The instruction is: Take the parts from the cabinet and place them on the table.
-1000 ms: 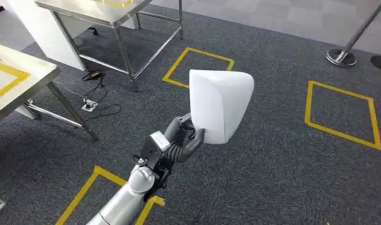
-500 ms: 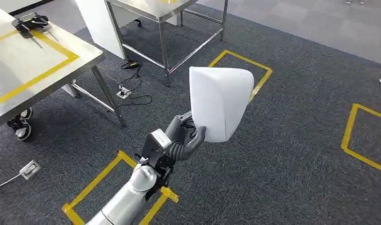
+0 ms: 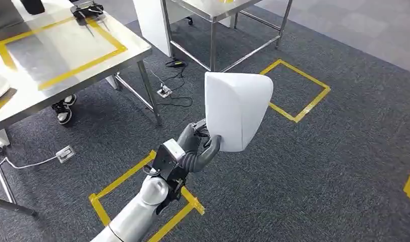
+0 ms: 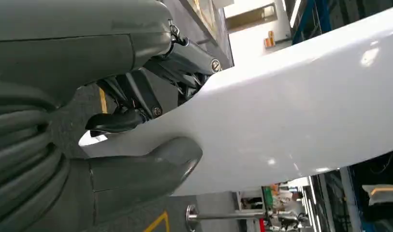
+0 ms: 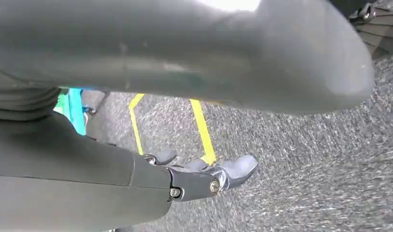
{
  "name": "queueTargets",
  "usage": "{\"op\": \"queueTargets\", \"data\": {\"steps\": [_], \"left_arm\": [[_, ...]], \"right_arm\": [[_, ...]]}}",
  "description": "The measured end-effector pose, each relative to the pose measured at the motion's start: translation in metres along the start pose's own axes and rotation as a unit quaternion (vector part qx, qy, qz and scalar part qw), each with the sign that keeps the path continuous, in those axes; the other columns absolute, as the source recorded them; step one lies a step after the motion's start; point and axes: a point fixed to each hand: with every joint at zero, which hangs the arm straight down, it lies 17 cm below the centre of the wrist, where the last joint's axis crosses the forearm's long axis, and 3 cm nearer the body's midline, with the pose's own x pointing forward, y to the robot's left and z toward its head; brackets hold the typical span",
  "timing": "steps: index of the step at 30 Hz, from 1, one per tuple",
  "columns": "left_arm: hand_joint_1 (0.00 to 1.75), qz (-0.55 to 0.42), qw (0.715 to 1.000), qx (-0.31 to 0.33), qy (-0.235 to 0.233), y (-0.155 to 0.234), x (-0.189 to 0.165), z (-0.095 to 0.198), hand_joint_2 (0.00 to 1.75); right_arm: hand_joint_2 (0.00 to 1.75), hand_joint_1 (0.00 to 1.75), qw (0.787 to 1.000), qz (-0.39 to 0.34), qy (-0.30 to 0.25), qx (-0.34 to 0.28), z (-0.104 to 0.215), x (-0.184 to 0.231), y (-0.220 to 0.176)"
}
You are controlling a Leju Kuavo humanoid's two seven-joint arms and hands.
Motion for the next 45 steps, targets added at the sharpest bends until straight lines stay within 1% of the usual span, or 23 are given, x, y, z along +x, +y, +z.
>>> {"op": "queueTargets", "data": {"steps": [5, 9, 18, 25, 34, 45], "left_arm": [[1.75, -0.001, 1.0, 0.0, -0.007, -0.0004, 0.0027, -0.0031, 1.75], [1.75, -0.001, 1.0, 0.001, 0.0, -0.0009, -0.0022, 0.0001, 1.75], [1.75, 0.0, 1.0, 0.002, -0.002, -0.001, -0.0013, -0.001, 1.75], [1.75, -0.003, 1.0, 0.001, 0.002, 0.0011, -0.0055, 0.0014, 1.75], [1.75, -0.01, 1.0, 0.005, -0.005, 0.0046, -0.002, -0.0017, 1.75], [1.75, -0.007, 1.0, 0.007, -0.006, 0.0006, -0.0008, -0.0039, 1.75]], "right_arm": [[0.0, 0.0, 1.0, -0.002, -0.003, -0.001, 0.0003, 0.0045, -0.0009], [0.0, 0.0, 1.0, -0.003, 0.002, 0.0, 0.0002, 0.001, 0.0001], [0.0, 0.0, 1.0, -0.006, -0.004, -0.001, 0.0008, 0.0075, 0.0008], [0.0, 0.0, 1.0, -0.004, -0.001, 0.001, 0.0008, 0.0031, 0.0034], [0.0, 0.0, 1.0, 0.0, -0.006, -0.001, 0.0009, 0.0091, 0.0007], [0.0, 0.0, 1.0, -0.007, -0.001, 0.001, 0.0007, 0.0022, 0.0034]]}}
